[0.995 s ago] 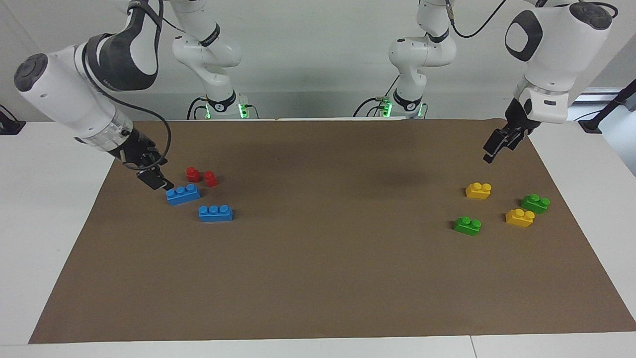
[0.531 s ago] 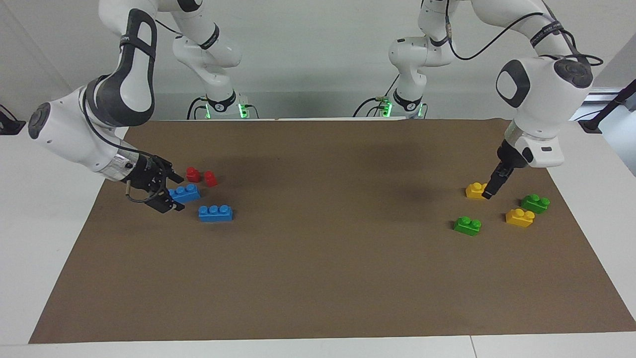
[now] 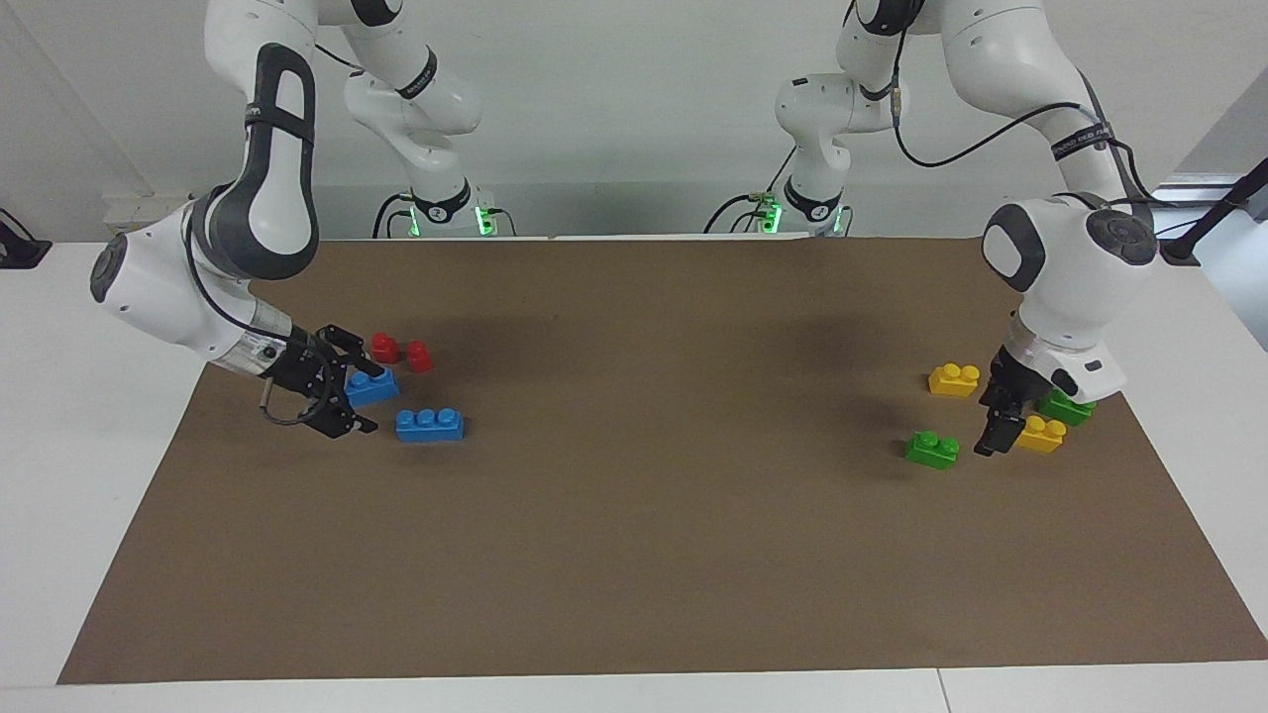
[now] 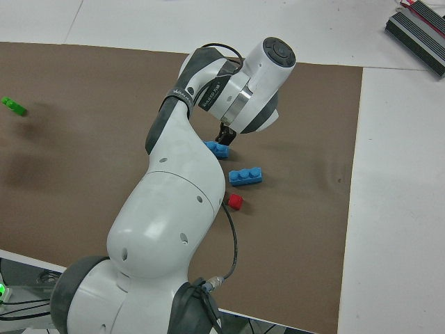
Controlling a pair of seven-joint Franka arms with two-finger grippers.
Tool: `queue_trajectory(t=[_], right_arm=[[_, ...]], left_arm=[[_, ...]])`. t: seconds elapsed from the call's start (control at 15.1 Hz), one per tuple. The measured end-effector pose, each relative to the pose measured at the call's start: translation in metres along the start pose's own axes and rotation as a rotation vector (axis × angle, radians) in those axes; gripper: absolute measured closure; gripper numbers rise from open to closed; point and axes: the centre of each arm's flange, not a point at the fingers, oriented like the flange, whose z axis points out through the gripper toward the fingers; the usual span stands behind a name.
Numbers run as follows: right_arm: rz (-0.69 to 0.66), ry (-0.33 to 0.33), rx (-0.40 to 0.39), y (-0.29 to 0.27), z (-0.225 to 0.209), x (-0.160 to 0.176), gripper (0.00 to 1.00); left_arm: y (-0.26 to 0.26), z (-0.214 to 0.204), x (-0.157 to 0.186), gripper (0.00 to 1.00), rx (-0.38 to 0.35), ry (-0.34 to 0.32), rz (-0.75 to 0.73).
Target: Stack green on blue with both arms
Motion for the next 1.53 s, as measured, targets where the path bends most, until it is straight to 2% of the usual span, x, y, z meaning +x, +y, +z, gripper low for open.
queue_trajectory(t=[0.33, 1.19, 1.33, 1.39, 1.46, 1.53], right_arm=[[0.03, -0.011, -0.028, 0.0, 0.019, 0.019, 0.0], [0.036, -0.021, -0.022, 0.007, 0.064, 0.038, 0.0], [0.037, -0.021, -0.021, 0.009, 0.07, 0.041, 0.0], [0.038, -0.026, -0.022, 0.01, 0.072, 0.042, 0.0], [0.041, -0.033, -0.018, 0.01, 0.074, 0.043, 0.0], [0.043, -0.041, -0.01, 0.011, 0.078, 0.044, 0.0]], left_arm=[[0.001, 0.045, -0.003, 0.0, 0.011, -0.002, -0.098], [0.001, 0.077, -0.013, 0.0, 0.035, -0.045, -0.132], [0.0, 0.079, -0.014, 0.04, 0.038, -0.047, -0.132], [0.0, 0.08, -0.014, 0.1, 0.04, -0.048, -0.131], [0.0, 0.081, -0.014, 0.1, 0.041, -0.049, -0.131], [0.0, 0.081, -0.014, 0.15, 0.041, -0.049, -0.131]])
